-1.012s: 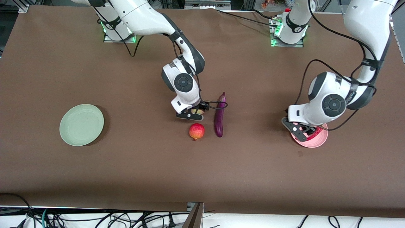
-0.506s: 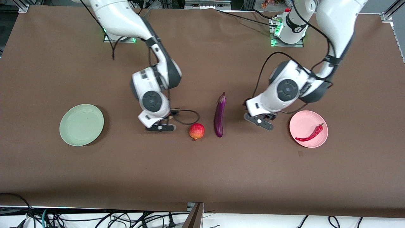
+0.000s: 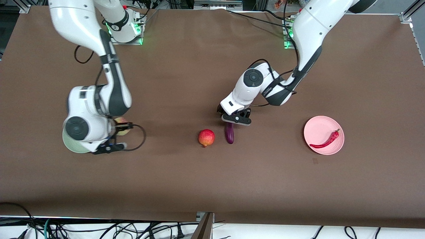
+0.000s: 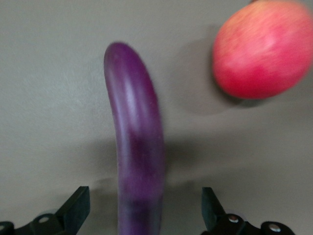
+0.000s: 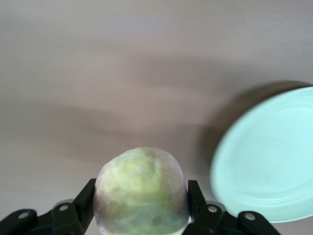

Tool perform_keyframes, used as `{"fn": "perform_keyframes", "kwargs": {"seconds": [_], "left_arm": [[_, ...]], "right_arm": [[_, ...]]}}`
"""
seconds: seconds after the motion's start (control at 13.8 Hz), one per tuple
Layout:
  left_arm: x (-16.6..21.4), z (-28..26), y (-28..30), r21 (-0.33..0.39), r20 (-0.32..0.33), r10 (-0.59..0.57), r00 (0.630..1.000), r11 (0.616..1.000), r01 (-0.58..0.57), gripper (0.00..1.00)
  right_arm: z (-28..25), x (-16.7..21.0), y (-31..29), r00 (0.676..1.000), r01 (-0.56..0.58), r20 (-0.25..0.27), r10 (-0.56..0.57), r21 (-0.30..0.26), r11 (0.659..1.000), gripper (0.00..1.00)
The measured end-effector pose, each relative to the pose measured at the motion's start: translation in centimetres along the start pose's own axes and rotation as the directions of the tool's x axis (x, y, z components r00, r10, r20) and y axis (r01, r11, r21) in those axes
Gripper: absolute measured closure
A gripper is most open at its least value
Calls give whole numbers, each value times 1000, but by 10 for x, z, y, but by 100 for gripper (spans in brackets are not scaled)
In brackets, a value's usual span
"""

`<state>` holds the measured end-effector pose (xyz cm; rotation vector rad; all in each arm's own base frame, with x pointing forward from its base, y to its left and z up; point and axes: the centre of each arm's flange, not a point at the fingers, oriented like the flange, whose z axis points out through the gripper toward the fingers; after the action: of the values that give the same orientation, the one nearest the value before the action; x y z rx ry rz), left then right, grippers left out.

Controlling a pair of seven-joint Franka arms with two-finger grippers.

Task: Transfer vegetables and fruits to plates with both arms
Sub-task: 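Carry the apple toward the green plate while the left gripper grasps the eggplant, then release the apple on the green plate while the left gripper carries the eggplant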

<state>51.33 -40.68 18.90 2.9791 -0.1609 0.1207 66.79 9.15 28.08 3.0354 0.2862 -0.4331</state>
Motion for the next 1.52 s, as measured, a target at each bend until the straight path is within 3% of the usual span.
{"fn": "perform_keyframes", "kwargs": {"seconds": [0.14, 0.22, 0.36, 0.58, 0.72, 1.01, 1.23, 1.52], "left_arm": [[-6, 14, -1, 40, -31, 26, 999, 999, -25, 0], [-6, 17, -2, 63, -49, 52, 997, 997, -48, 8], [-5, 17, -5, 75, -66, 28, 997, 997, -23, 14], [-3, 17, -8, 76, -72, -20, 997, 997, 26, 47], [0, 13, -11, 98, -69, -27, 997, 995, 34, 62], [13, -25, -28, 281, -22, -12, 1000, 960, 18, 65], [24, -65, -62, 411, 108, 155, 982, 893, -186, 66], [44, -96, -120, 432, 353, 311, 882, 782, -449, 66]], "right_arm": [[10, -4, 55, 1000, 12, 11, -12, 22, 1000, 22], [16, -6, 79, 1000, 19, 16, -20, 31, 999, 22], [30, -11, 122, 999, 27, 22, -28, 46, 999, 22], [50, -14, 154, 999, 19, 25, -20, 51, 999, 22], [57, -11, 155, 999, 19, 25, -20, 46, 999, 22], [73, -6, 160, 1000, 14, 20, -15, 35, 999, 22], [83, -8, 173, 1000, 4, 19, -5, 33, 999, 22], [90, -11, 189, 1000, 13, 13, -14, 35, 999, 22]]}}
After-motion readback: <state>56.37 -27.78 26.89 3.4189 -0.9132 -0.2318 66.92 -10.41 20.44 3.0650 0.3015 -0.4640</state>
